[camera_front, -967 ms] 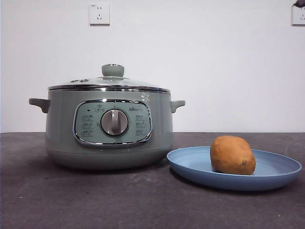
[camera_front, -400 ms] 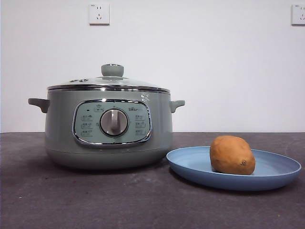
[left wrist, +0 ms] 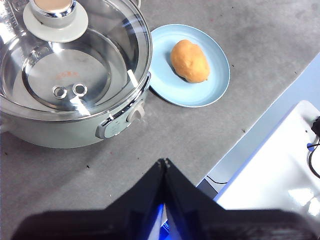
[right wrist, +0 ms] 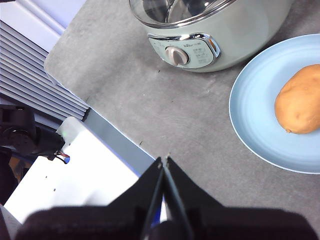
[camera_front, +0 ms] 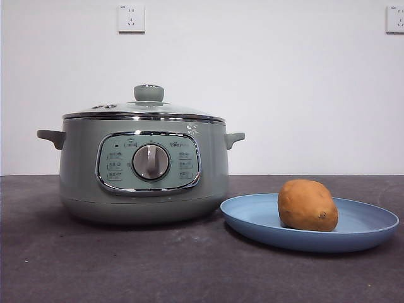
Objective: Take the potato out from the steamer,put the potato on the plate,close the lid
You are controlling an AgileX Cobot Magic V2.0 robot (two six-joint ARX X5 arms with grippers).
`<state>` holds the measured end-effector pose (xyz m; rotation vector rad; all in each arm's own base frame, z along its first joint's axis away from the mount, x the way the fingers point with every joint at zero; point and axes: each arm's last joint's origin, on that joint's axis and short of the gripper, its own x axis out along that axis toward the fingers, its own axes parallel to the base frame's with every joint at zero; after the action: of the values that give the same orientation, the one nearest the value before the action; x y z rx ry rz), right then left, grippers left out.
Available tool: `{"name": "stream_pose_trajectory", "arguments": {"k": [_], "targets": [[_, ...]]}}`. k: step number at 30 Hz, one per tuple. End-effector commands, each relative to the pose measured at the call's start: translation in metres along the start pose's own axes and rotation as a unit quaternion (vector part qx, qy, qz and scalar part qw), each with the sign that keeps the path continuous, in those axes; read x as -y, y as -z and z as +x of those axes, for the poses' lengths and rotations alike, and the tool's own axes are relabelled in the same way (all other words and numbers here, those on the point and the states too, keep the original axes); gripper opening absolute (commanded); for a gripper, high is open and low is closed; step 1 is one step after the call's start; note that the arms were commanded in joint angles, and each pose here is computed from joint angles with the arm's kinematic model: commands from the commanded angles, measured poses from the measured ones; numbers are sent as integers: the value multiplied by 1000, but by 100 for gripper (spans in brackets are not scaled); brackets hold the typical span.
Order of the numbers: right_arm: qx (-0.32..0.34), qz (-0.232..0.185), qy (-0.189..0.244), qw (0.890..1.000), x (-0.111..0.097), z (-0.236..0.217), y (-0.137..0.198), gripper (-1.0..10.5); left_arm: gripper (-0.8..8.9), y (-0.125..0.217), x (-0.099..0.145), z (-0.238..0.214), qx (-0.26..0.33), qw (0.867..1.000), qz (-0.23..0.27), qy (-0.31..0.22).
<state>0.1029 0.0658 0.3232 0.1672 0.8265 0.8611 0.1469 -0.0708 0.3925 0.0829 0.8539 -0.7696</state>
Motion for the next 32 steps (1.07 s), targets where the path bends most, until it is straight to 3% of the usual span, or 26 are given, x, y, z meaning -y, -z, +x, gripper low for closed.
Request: {"name": "stream_pose_trajectory", "arguments": {"k": [1, 5, 8, 11, 14, 18, 22, 24, 28, 32], "targets": [[3, -1, -1, 1000, -1, -1, -1, 1, -4, -1, 0, -1, 4, 1000, 0, -1], [4, -1, -1, 1000, -1, -1, -1, 1, -4, -3, 0, -1, 15, 1000, 23, -8], [3, -1, -1, 1000, -1, -1, -1, 1, -4, -13, -6, -10, 86, 994, 45, -58], [3, -1, -1, 1000, -1, -1, -1, 1, -4, -18, -11, -31, 179, 975, 64, -111], [3, -1, -1, 1000, -1, -1, -1, 1, -4, -13, -12, -52, 270, 946, 80, -158], [3, -1, -1, 1000, -1, -1, -1, 1, -4, 11, -17, -61, 369, 896, 102, -225], [3, -1, -1, 1000, -1, -1, -1, 1, -4, 45, -24, -50, 421, 846, 93, -314], [3, -1, -1, 1000, -1, -1, -1, 1, -4, 62, -28, -40, 430, 831, 83, -343], [4, 0, 0, 1000, -1, -1, -1, 1, -4, 96, -36, -14, 430, 822, 68, -367], [4, 0, -1, 1000, -1, -1, -1, 1, -4, 129, -45, 15, 408, 829, 45, -380]]}}
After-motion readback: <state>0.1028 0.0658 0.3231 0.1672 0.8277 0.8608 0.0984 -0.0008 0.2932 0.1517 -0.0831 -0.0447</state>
